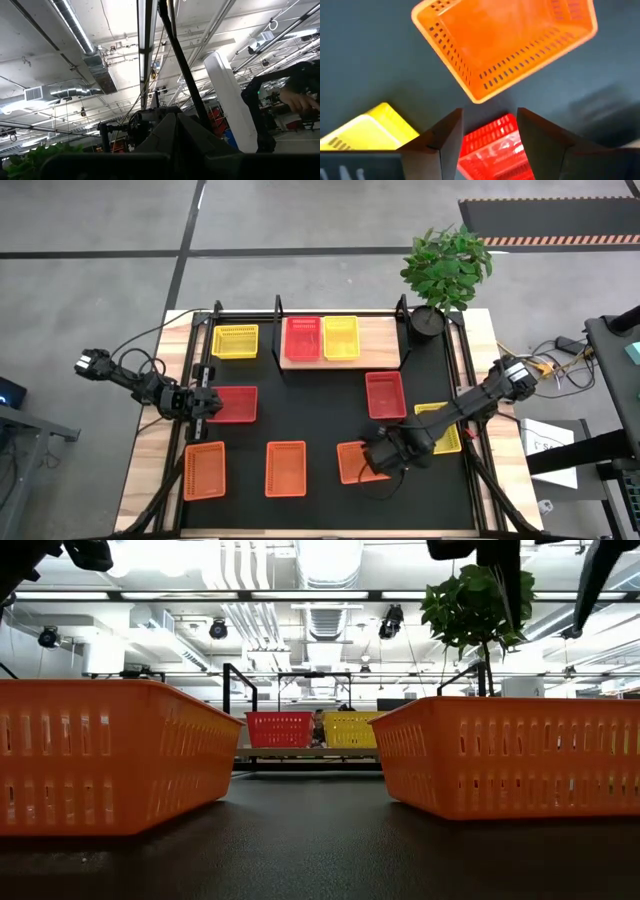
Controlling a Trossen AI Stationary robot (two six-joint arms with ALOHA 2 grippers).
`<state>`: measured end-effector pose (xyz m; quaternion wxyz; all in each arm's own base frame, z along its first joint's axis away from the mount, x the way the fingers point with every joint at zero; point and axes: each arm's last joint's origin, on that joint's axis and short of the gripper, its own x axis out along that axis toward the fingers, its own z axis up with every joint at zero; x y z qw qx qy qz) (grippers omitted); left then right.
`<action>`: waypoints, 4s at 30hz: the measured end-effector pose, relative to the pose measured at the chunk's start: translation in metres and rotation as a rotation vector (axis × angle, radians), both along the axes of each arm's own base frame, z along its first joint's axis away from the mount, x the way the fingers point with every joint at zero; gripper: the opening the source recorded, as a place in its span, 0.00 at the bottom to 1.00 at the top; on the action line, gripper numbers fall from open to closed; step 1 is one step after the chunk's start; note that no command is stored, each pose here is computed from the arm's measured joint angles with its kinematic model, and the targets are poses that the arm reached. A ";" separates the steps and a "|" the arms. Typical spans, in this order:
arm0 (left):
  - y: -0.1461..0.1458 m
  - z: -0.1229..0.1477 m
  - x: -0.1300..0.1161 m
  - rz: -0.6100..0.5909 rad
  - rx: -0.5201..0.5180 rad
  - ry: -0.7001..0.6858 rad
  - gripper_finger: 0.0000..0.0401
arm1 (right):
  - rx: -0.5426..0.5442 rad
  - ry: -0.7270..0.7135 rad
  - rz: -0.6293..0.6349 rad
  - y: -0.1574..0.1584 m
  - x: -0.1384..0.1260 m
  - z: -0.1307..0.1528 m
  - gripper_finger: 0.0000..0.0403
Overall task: Stack baskets on shelf by color
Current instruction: Put the right orange bin on the shelf
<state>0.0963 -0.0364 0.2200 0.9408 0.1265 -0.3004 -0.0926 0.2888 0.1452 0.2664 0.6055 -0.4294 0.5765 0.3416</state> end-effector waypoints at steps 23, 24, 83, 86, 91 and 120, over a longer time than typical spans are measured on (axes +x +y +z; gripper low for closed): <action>0.000 0.000 0.000 0.000 0.002 0.003 0.00 | 0.122 0.056 0.308 0.001 -0.009 -0.070 0.37; 0.000 0.000 0.000 0.000 0.002 0.003 0.00 | 0.124 0.047 0.309 0.001 -0.009 -0.071 0.36; 0.000 -0.001 0.000 0.000 0.003 0.006 0.00 | -0.123 -0.250 -1.153 -0.200 0.030 0.034 0.02; 0.000 -0.001 0.000 0.000 0.003 0.006 0.00 | -0.133 -0.231 -1.172 -0.210 0.023 0.029 0.02; 0.000 -0.001 0.000 0.000 0.003 0.006 0.00 | -0.094 -0.232 -1.180 -0.224 0.014 0.021 0.02; 0.000 0.000 0.000 0.000 0.003 0.005 0.00 | -0.045 -0.237 -1.173 -0.253 0.001 -0.035 0.05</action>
